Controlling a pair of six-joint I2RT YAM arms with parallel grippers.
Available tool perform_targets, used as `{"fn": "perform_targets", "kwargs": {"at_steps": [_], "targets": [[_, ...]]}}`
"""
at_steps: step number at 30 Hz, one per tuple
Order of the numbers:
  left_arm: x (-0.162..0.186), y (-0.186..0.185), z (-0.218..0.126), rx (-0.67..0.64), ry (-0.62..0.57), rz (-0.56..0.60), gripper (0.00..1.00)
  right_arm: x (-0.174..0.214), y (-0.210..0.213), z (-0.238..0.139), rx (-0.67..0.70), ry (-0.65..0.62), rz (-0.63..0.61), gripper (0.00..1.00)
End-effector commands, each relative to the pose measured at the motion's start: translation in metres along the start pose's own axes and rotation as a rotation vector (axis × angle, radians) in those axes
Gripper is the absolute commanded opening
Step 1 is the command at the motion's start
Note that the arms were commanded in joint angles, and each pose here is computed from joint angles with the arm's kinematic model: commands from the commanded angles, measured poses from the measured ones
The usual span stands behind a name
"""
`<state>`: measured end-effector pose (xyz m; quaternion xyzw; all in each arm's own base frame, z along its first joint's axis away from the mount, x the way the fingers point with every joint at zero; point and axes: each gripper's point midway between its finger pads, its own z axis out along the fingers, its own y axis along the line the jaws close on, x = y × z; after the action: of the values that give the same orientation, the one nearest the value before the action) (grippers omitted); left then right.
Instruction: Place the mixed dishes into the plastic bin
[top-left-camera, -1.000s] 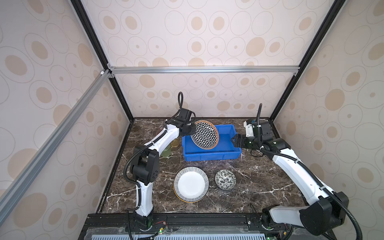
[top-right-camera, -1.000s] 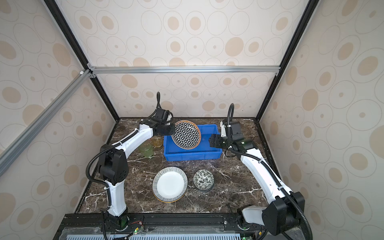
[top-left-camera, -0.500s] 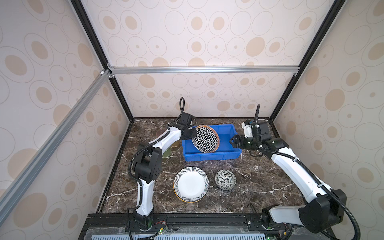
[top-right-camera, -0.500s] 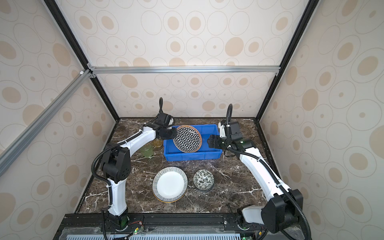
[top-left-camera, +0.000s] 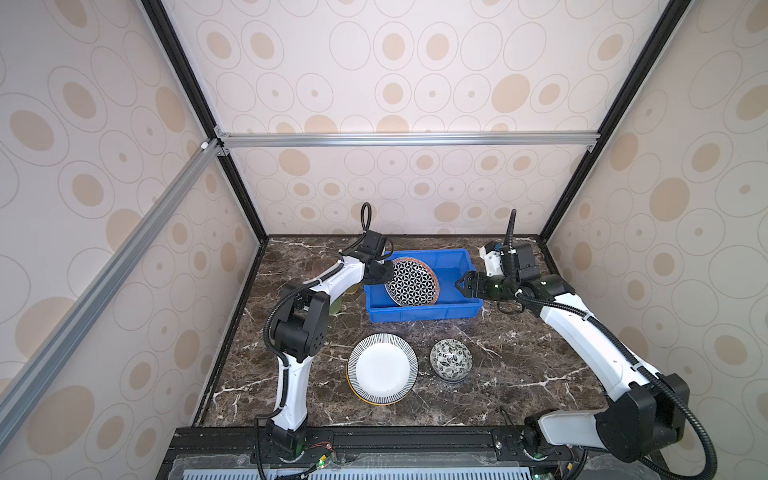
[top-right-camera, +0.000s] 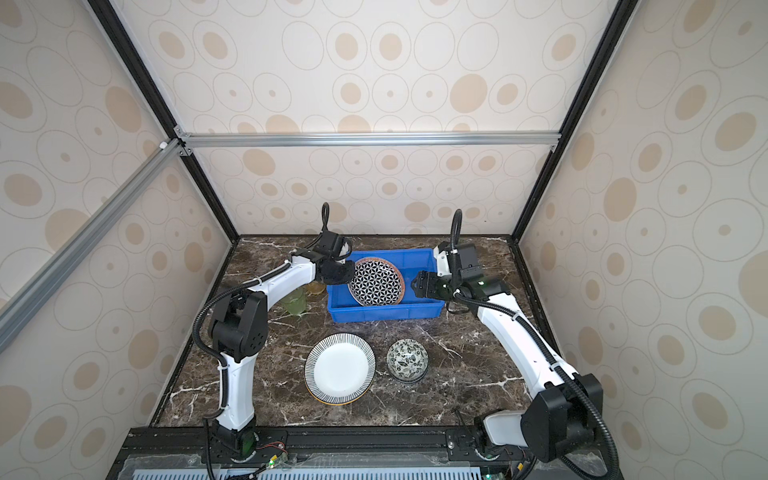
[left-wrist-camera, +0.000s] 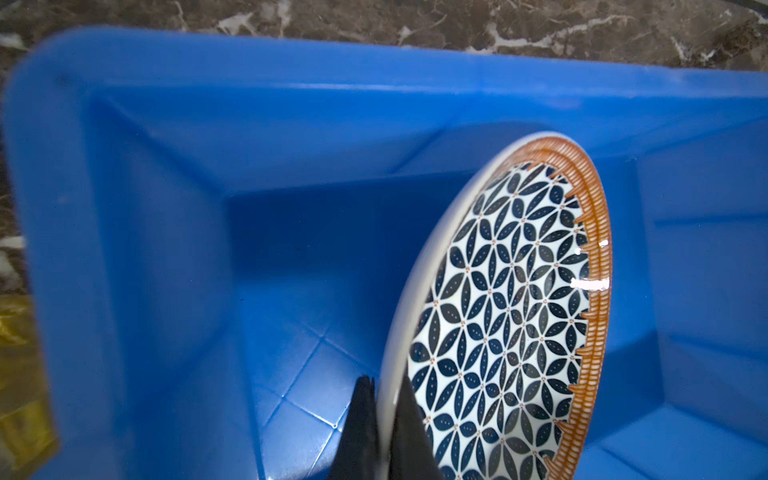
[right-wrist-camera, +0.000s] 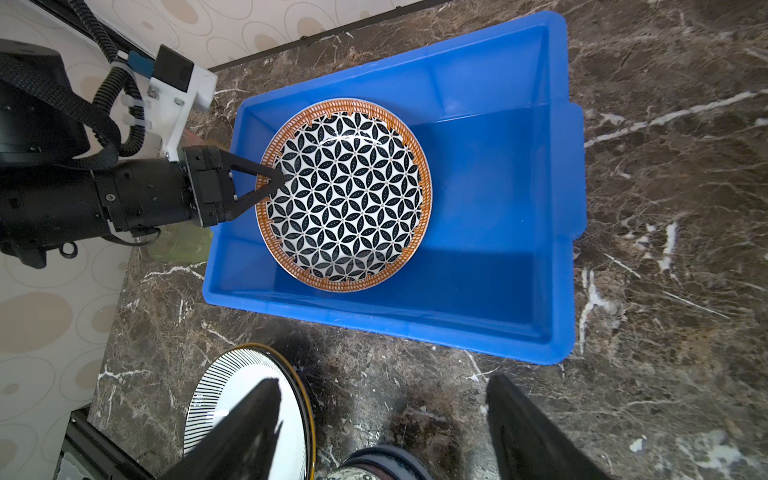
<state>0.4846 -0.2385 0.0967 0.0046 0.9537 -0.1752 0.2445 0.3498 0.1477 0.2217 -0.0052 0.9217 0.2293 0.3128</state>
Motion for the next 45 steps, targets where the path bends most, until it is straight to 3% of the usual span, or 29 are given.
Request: {"fn": "perform_targets", "kwargs": {"at_steps": [1, 17, 45], "targets": [[-0.014, -0.004, -0.004, 0.011, -0.052, -0.003, 0.0, 0.012, -0.004, 0.006, 0.002, 0.055, 0.018, 0.8], [0.011, 0.026, 0.019, -0.215, 0.046, 0.042, 0.0, 0.024, -0.007, 0.012, 0.003, 0.105, 0.035, 0.79], [0.047, 0.057, 0.031, -0.346, 0.136, 0.049, 0.08, 0.037, -0.007, 0.02, -0.022, 0.148, 0.065, 0.79]]}}
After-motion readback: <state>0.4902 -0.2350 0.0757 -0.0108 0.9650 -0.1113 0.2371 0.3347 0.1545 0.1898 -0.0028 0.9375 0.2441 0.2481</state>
